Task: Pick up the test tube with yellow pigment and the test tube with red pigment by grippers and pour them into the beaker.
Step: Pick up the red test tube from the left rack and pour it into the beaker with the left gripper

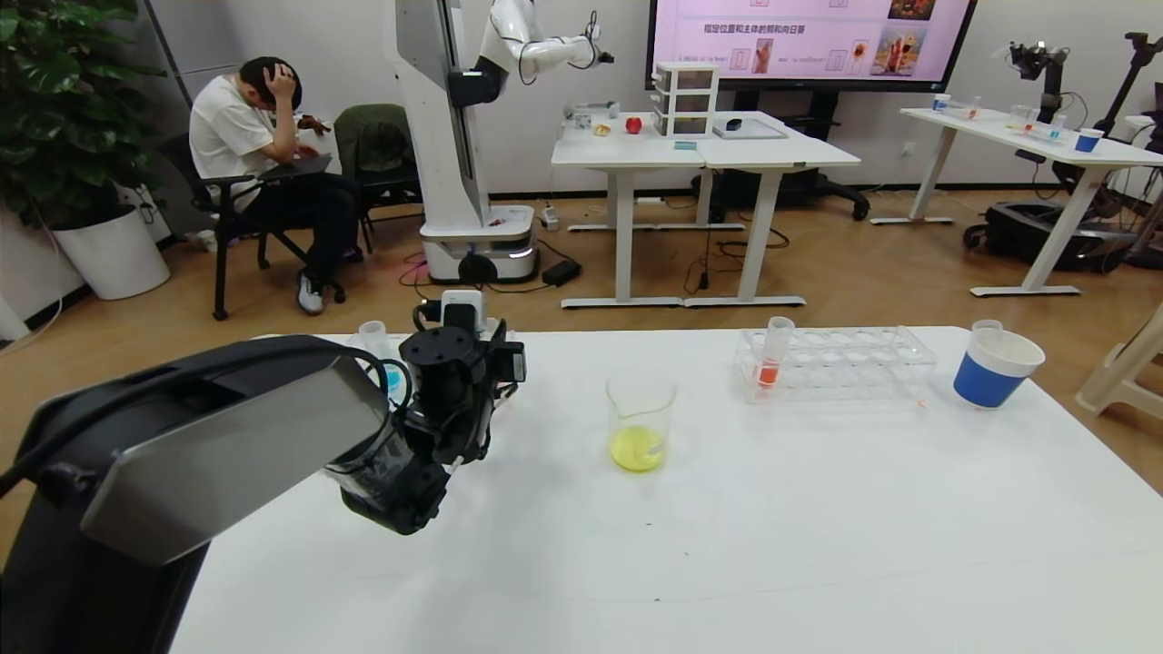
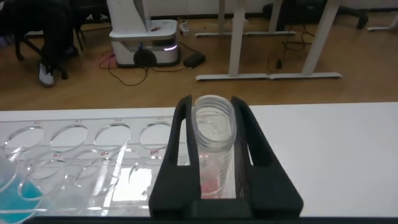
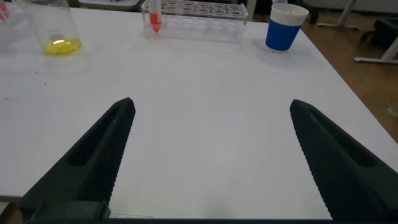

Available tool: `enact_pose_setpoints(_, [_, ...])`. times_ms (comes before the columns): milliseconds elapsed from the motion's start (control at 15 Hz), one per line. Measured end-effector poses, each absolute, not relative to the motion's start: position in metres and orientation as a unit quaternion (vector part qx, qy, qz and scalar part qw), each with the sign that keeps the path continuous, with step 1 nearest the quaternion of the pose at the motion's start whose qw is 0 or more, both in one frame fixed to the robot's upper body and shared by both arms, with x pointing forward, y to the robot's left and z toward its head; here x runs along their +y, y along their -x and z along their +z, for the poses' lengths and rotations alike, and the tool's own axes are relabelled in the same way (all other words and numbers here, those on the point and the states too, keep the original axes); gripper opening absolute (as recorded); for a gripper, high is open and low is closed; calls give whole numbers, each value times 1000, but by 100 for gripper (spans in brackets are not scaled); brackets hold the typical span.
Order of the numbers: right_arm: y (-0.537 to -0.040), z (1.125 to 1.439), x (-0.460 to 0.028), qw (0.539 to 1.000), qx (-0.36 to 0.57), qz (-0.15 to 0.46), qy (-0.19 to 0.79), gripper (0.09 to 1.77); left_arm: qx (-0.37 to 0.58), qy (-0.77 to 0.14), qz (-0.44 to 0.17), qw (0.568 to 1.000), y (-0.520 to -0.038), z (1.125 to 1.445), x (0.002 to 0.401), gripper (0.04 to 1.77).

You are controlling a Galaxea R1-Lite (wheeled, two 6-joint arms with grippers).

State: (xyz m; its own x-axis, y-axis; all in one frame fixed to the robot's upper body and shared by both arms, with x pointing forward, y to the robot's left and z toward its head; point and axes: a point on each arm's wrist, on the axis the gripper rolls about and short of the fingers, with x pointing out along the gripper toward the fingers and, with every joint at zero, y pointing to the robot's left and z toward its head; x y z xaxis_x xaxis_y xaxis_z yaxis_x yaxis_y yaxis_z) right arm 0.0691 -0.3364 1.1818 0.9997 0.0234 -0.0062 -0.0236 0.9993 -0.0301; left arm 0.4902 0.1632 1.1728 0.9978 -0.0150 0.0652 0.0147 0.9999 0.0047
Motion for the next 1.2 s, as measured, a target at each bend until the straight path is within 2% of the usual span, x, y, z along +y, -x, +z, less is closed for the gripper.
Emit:
enact_pose_setpoints(133, [-69,1182,-336,1000,3,13,15,174,-33,-2,-8,999,-490,1173,163,53])
enact_pose_setpoints(467, [-69,1182,-336,1000,3,13,15,174,-36,-3,-12,999,-489,1184,162,53])
enact_pose_setpoints(533, [-69,1182,-336,1000,3,13,15,174,-37,-3,-16,999,-489,1192,161,49])
enact_pose_setpoints(600, [-69,1182,-336,1000,3,13,15,174,-33,-6,-22,999,-487,1199,159,22])
enact_pose_setpoints(667, [-69,1182,-336,1000,3,12,15,174,-32,-7,-23,999,-487,1210,159,6])
enact_pose_setpoints(933, [-69,1182,-336,1000,4,13,15,174,-46,-1,-27,999,-482,1252,162,6])
enact_pose_setpoints(1200, [-69,1182,-336,1000,3,13,15,174,-61,6,-24,998,-478,1266,164,6])
